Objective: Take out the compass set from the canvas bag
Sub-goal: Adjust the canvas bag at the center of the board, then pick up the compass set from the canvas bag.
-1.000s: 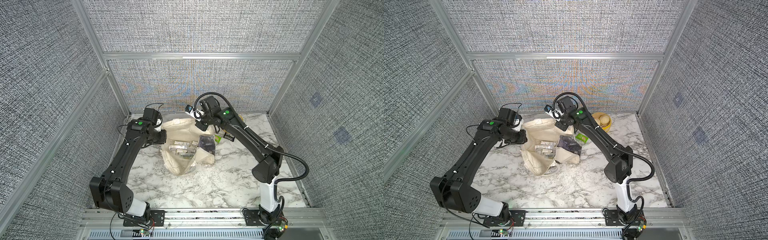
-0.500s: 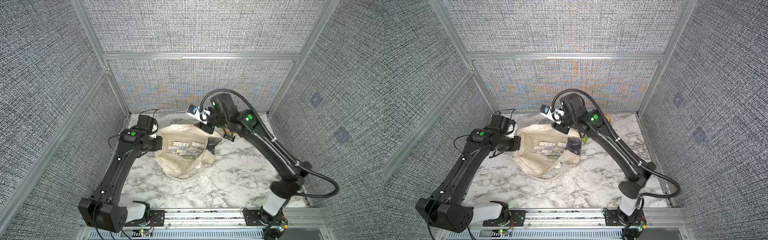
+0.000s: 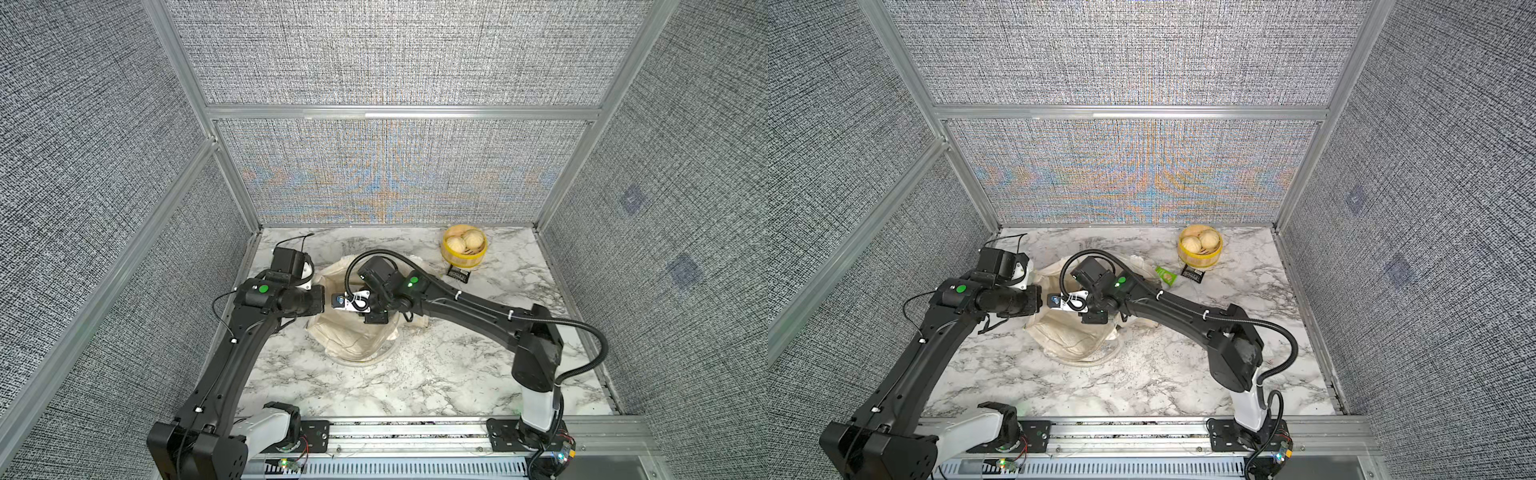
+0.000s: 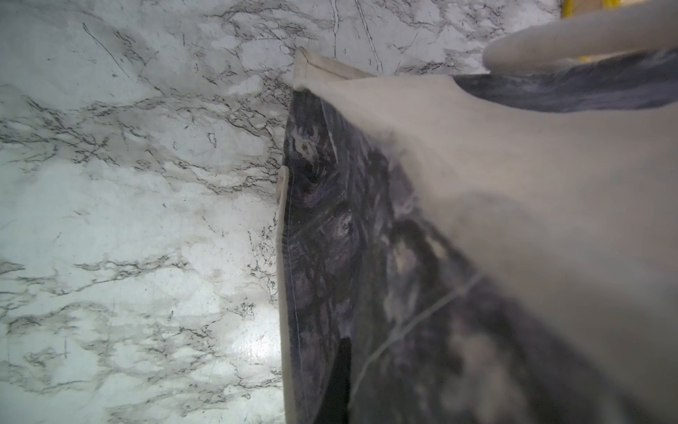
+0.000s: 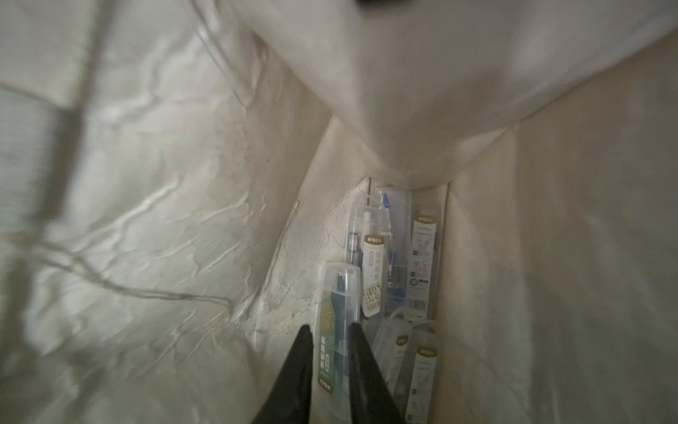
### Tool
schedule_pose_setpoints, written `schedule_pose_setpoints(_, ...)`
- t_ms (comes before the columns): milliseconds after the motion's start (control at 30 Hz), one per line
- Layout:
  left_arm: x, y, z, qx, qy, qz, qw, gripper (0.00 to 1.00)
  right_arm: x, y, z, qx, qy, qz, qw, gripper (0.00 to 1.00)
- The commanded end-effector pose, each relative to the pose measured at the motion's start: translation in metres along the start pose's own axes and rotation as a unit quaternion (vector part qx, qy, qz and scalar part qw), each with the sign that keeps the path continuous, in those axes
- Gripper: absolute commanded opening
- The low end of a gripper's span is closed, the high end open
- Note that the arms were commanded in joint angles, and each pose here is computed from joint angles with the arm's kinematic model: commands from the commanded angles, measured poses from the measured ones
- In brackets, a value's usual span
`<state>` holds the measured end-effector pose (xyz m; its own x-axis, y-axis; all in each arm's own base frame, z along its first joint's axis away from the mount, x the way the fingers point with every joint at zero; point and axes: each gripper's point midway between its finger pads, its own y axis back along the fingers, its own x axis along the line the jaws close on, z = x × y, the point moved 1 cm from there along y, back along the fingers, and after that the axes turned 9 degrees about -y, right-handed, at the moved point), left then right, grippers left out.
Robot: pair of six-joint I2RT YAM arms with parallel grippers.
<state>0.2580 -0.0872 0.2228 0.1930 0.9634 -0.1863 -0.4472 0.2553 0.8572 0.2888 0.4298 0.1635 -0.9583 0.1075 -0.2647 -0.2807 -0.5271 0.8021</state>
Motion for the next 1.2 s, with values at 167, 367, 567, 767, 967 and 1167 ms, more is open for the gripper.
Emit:
schedule_pose_setpoints(167, -0.003, -0.008, -0.022, 0.026, 0.016, -0.017, 0.999, 0.00, -0.022, -0.056, -0.026, -0.012, -0.024, 0.010, 1.000, 0.35)
schedule_pose_setpoints(367, 0.000, -0.020, -0.030, 0.046, 0.023, -0.015, 0.999, 0.00, -0.030, -0.069, -0.037, 0.004, -0.043, 0.021, 0.999, 0.53)
schedule_pose_setpoints(567, -0.001, -0.018, -0.026, 0.040, 0.019, -0.015, 0.999, 0.00, -0.023, -0.068, -0.053, 0.032, -0.044, 0.028, 0.998, 0.56)
schedule_pose_setpoints(767, -0.001, -0.020, -0.027, 0.045, 0.018, -0.017, 0.999, 0.00, -0.011, -0.059, -0.060, 0.058, -0.062, 0.051, 0.995, 0.52)
schedule_pose_setpoints(967, -0.003, -0.018, -0.023, 0.038, 0.019, -0.021, 0.999, 0.00, -0.005, -0.064, -0.077, 0.088, -0.061, 0.046, 0.993, 0.40)
schedule_pose_setpoints(1167, -0.004, -0.019, -0.026, 0.046, 0.020, -0.024, 0.998, 0.00, -0.003, -0.068, -0.078, 0.091, -0.066, 0.051, 0.992, 0.34)
